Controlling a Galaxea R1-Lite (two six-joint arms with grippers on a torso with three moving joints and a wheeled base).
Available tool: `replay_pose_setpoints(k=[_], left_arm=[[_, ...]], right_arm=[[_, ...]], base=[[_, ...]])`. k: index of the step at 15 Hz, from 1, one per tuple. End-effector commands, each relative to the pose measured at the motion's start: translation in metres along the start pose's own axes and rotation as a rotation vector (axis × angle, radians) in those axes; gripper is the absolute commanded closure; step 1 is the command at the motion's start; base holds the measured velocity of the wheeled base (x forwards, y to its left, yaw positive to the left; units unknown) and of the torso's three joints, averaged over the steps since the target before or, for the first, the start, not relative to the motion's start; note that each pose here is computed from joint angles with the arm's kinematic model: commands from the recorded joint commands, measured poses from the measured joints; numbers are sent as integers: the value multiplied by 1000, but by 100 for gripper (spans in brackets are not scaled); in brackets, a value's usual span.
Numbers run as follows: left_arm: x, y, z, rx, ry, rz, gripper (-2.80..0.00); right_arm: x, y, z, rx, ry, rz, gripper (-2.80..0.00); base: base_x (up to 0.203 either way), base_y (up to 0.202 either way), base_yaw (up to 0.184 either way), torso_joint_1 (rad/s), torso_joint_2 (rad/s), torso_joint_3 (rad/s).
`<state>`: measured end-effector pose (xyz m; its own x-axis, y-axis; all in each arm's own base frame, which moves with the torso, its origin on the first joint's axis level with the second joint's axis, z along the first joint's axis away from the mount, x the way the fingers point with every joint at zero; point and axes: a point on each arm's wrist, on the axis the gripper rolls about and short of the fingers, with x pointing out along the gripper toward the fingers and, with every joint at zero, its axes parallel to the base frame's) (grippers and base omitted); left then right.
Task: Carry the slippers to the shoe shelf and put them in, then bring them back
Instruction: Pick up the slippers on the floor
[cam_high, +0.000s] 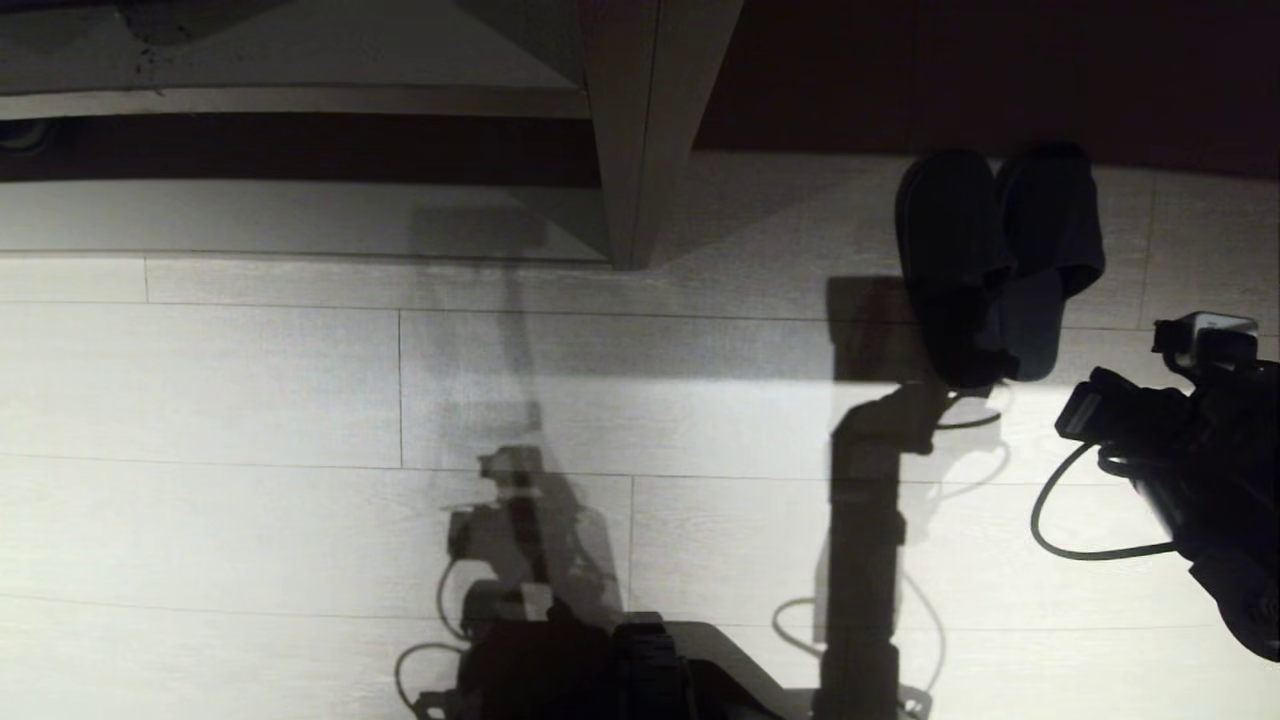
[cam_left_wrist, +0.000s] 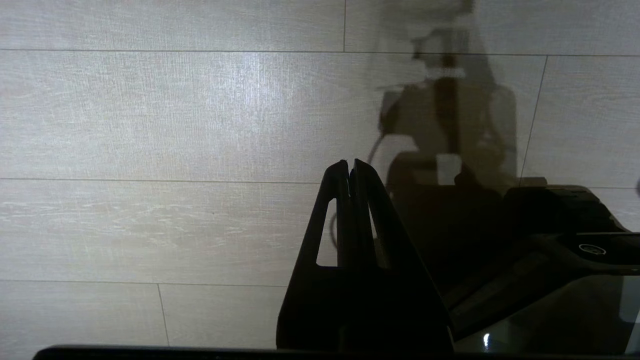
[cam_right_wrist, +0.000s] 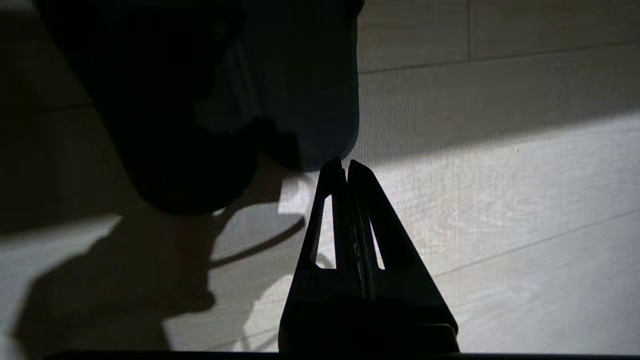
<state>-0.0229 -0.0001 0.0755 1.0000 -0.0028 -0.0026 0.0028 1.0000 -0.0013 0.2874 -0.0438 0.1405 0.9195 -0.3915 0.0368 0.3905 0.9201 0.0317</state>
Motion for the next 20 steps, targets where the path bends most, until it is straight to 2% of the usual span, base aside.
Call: replay_pose_setpoints(k=[1, 5, 11, 12, 14, 20], left_arm=[[0, 0, 0, 0, 1, 0, 0], [0, 0, 0, 0, 1, 0, 0], [0, 0, 0, 0, 1, 0, 0], [0, 0, 0, 0, 1, 0, 0], [0, 0, 0, 0, 1, 0, 0], [0, 0, 0, 0, 1, 0, 0]], right_arm=[[9, 3, -4, 2, -7, -1, 0], [11, 6, -2, 7, -31, 9, 0], [18, 8, -9, -1, -16, 10, 0], [18, 8, -9, -1, -16, 10, -280], [21, 10, -5, 9, -40, 13, -280], [40, 16, -17, 20, -34, 9, -280]], base=[[0, 0, 0, 0, 0, 0], [0, 0, 0, 0, 0, 0], [0, 0, 0, 0, 0, 0], [0, 0, 0, 0, 0, 0], [0, 0, 0, 0, 0, 0], [0, 0, 0, 0, 0, 0]])
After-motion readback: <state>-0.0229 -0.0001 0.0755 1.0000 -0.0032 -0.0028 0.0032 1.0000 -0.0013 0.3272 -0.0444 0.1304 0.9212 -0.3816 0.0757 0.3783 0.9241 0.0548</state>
